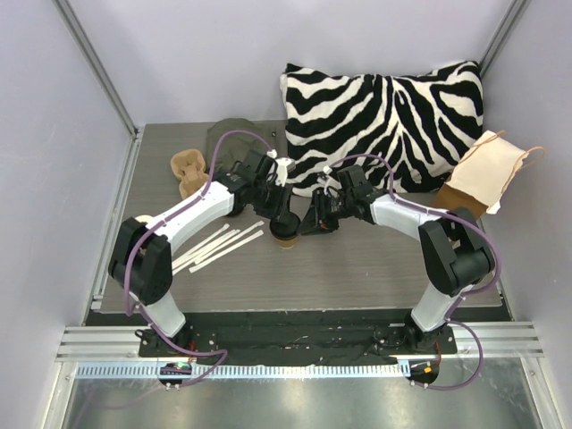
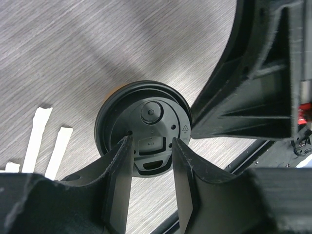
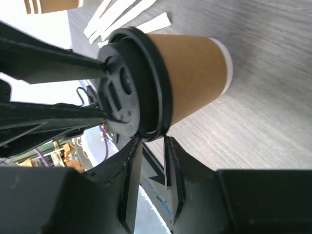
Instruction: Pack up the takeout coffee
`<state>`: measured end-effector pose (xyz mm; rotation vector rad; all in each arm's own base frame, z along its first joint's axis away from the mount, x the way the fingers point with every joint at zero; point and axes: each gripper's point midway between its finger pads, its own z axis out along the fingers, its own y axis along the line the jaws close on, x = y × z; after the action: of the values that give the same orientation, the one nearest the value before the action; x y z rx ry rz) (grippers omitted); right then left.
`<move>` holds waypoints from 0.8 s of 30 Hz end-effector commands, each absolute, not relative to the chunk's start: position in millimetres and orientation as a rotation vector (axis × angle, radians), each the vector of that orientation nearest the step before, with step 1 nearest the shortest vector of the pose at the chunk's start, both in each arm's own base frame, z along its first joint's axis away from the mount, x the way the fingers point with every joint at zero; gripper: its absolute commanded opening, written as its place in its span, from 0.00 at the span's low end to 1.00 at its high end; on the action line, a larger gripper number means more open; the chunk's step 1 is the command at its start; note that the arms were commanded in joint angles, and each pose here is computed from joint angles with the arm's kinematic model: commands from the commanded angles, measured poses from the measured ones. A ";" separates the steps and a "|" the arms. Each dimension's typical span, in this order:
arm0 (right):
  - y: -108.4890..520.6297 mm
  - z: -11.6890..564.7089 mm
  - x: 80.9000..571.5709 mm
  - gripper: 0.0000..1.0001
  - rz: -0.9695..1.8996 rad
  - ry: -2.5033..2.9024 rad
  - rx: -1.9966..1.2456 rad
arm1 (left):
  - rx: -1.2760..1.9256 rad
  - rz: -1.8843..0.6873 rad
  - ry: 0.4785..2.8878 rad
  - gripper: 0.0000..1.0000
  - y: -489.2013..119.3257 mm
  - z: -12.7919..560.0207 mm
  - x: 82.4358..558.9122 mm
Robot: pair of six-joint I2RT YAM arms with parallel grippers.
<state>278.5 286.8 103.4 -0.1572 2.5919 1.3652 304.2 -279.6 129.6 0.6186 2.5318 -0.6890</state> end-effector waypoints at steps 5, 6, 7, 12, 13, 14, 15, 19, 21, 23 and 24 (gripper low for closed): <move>284.2 85.2 294.7 0.29 1.244 2.603 -0.192 | 0.624 -0.663 2.606 0.39 -278.4 101.7 300.7; 283.6 82.6 294.9 0.29 1.236 2.607 -0.198 | 0.628 -0.652 2.608 0.39 -277.3 100.4 301.3; 282.6 80.2 295.0 0.28 1.224 2.615 -0.193 | 0.630 -0.641 2.613 0.38 -276.3 98.5 301.8; 277.4 60.2 290.0 0.24 1.187 2.674 -0.189 | 0.645 -0.610 2.662 0.35 -272.3 84.5 299.1; 276.4 57.0 289.7 0.22 1.177 2.678 -0.195 | 0.647 -0.607 2.669 0.34 -271.8 82.8 298.5; 274.2 52.4 287.6 0.21 1.169 2.692 -0.189 | 0.648 -0.600 2.676 0.33 -270.8 80.3 298.1; 273.8 48.2 286.6 0.21 1.161 2.702 -0.193 | 0.651 -0.590 2.684 0.31 -270.0 76.6 298.4; 270.1 32.5 282.4 0.15 1.138 2.740 -0.186 | 0.668 -0.582 2.711 0.29 -267.8 68.2 295.8; 269.6 26.0 279.4 0.14 1.144 2.758 -0.175 | 0.679 -0.587 2.718 0.28 -268.0 66.0 294.2; 269.8 24.1 277.8 0.14 1.152 2.763 -0.164 | 0.694 -0.593 2.722 0.27 -268.5 63.8 293.3; 270.5 24.3 276.6 0.14 1.163 2.763 -0.162 | 0.697 -0.596 2.724 0.26 -268.7 62.8 292.9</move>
<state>280.0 291.8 91.9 -0.2211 2.6090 1.4470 316.1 -290.9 121.4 0.6386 2.5243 -0.7126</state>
